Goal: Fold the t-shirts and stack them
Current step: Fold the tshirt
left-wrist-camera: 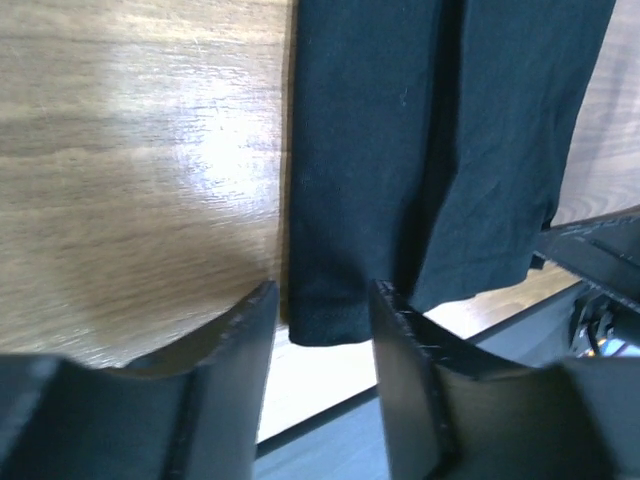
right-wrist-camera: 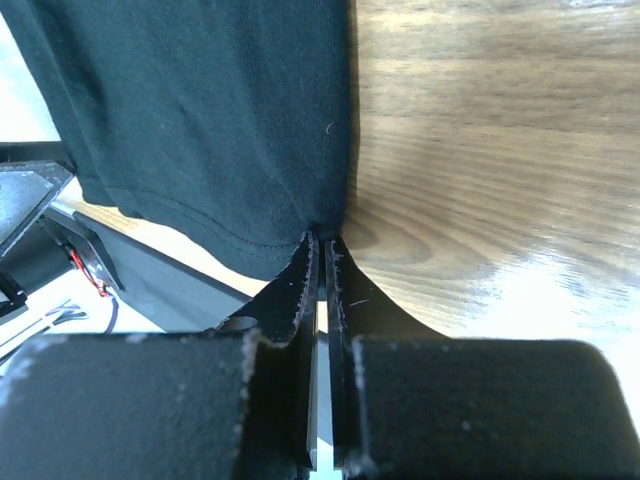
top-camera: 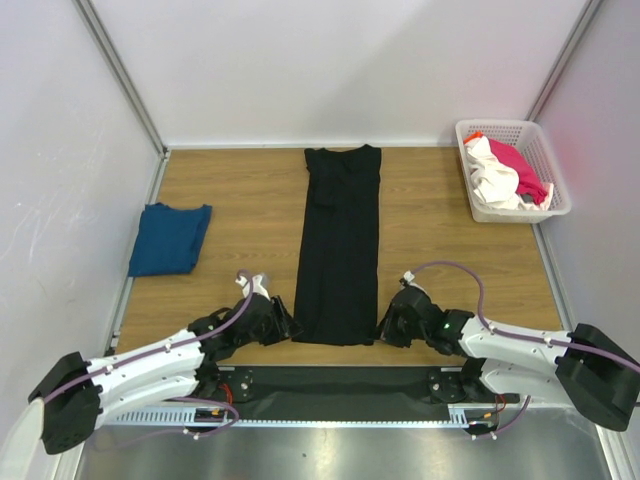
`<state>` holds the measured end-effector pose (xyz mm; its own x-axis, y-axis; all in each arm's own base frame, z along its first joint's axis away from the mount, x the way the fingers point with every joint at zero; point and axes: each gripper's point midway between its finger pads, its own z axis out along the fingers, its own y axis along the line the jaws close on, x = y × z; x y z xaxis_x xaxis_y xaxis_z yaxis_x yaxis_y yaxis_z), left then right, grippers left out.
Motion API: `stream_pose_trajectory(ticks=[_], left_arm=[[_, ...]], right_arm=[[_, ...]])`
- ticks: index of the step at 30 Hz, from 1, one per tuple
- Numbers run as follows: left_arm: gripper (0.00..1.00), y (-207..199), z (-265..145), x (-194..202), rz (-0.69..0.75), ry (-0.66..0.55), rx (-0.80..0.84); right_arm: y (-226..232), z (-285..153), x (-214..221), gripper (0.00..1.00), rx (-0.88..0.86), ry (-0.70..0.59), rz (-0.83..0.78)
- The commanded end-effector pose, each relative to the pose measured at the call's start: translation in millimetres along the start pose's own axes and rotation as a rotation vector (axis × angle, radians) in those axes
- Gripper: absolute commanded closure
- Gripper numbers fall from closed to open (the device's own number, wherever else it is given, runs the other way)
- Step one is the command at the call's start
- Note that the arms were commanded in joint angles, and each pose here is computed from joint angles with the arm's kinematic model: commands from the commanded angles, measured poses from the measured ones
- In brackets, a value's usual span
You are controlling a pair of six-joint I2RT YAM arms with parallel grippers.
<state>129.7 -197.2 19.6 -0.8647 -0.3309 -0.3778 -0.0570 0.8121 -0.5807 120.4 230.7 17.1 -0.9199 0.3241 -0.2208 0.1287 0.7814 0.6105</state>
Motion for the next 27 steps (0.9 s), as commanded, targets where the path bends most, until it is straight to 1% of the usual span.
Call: stream_pose_trajectory(ticks=[1,2,4,5,7,8,9,11,15,19,22,26,27], left_arm=[[0.53,49.0,1.1,33.4,0.026,0.117,-0.154],[0.58,49.8,2.5,35.1,0.030,0.125,-0.156],[0.60,50.5,3.3,36.8,0.027,0.134,-0.159],[0.66,51.4,3.0,37.3,0.028,0.137,-0.167],[0.79,52.9,2.0,35.5,0.033,0.129,-0.181],[0.96,54.6,1.2,34.6,0.029,0.124,-0.192],[1.00,55.1,-1.8,33.4,0.025,0.121,-0.204],[1.00,60.1,-5.9,33.6,0.011,0.112,-0.234],[1.00,56.0,-12.4,39.4,-0.013,0.101,-0.224],[1.00,53.0,-16.9,56.6,0.018,0.139,-0.231],[1.00,44.8,-18.7,56.0,0.033,0.130,-0.231],[0.99,31.2,-25.9,40.1,0.042,0.076,-0.218],[1.00,21.1,-29.3,30.8,0.041,0.044,-0.201]], right_arm=[[-33.9,-0.9,0.7,1.00,0.152,-0.012,-0.036],[-35.2,-1.4,0.6,1.00,0.159,-0.012,-0.037],[-35.3,-2.3,0.7,1.00,0.159,-0.013,-0.035],[-35.9,-2.6,0.9,1.00,0.161,-0.012,-0.034],[-37.3,-3.1,1.5,1.00,0.163,-0.011,-0.031],[-37.8,-3.5,1.5,1.00,0.162,-0.013,-0.029],[-37.4,-4.1,1.7,1.00,0.159,-0.014,-0.030],[-38.7,-6.0,1.6,1.00,0.157,-0.017,-0.028],[-41.5,-10.2,4.7,1.00,0.143,-0.013,-0.018],[-40.1,-15.2,12.4,1.00,0.111,0.012,-0.008],[-35.5,-18.9,15.4,1.00,0.082,0.015,-0.015],[-18.3,-26.2,17.7,1.00,0.036,0.021,-0.032],[-6.8,-30.5,13.8,1.00,0.013,0.012,-0.035]])
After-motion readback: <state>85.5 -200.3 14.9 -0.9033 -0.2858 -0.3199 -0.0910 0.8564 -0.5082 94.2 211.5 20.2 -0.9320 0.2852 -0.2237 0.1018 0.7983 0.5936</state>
